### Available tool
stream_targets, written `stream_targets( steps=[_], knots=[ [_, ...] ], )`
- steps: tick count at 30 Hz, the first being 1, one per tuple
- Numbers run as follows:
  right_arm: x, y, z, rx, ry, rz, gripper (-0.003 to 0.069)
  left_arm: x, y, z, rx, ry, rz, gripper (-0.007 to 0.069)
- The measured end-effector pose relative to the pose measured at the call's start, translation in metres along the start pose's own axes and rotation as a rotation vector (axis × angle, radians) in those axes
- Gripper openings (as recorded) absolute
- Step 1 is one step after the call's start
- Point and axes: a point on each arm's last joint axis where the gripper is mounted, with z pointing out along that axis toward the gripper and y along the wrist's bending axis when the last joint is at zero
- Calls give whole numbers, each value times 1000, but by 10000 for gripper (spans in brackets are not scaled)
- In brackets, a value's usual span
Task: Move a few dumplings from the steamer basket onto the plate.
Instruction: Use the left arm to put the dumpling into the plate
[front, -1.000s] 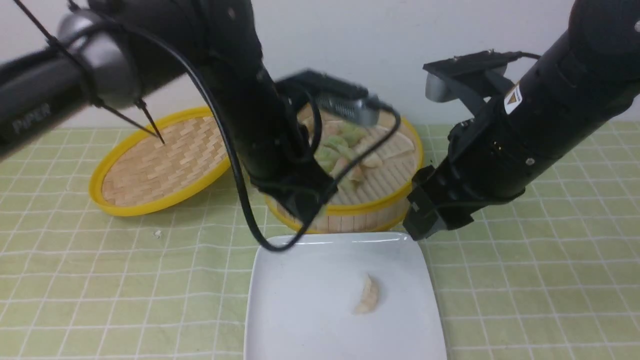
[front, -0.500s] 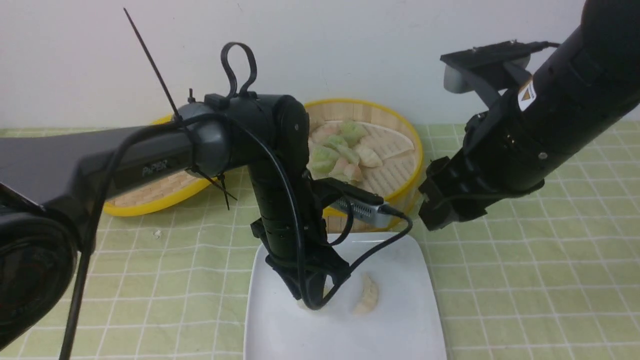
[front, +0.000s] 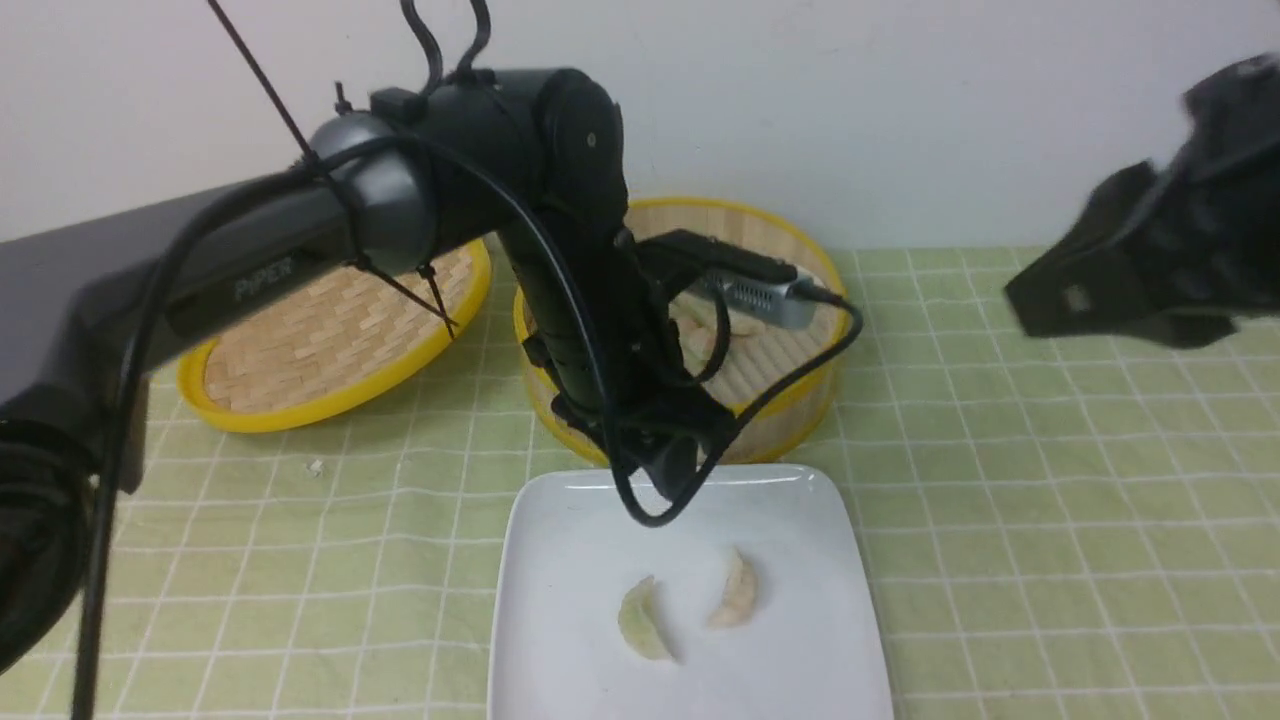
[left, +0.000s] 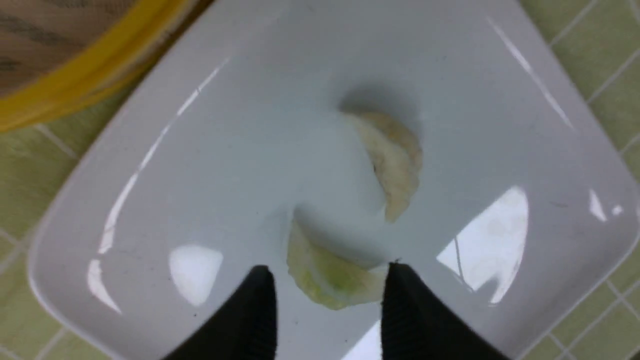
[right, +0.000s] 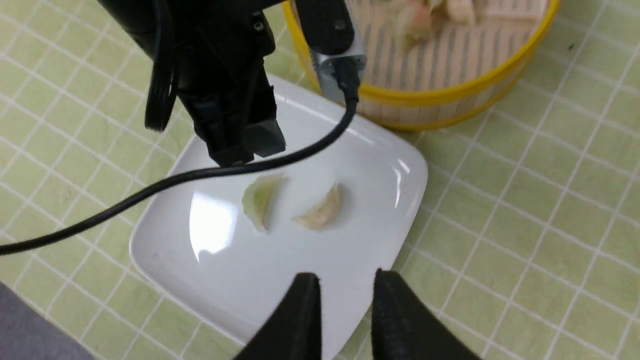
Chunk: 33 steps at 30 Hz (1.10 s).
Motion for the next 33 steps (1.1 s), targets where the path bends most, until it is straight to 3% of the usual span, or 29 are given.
stream_targets(
  steps=[3,7,12,13,14,18,25,33],
  knots=[
    [19,-2,-40,30,-141,4,26,4,-10,-33,-14,-71,22,83],
    [52,-9,-77,79,-383,37,-11,18,-27,-90,-41,-199,59,1],
    [115,-21,-99,127,-716,77,-15,55,-53,-161,-73,-361,107,-6],
    [129,-22,-101,87,-768,67,-15,67,-58,-174,-79,-387,115,-6],
    [135,-24,-99,131,-807,81,-15,76,-61,-182,-85,-408,120,-6],
    [170,-26,-91,102,-977,69,-15,127,-76,-207,-104,-469,137,-6],
    [198,-23,-90,27,-1192,26,-15,209,-89,-213,-136,-680,120,-6],
    [201,-22,-93,19,-1229,15,-15,280,-90,-195,-177,-1004,87,-6]
  ],
)
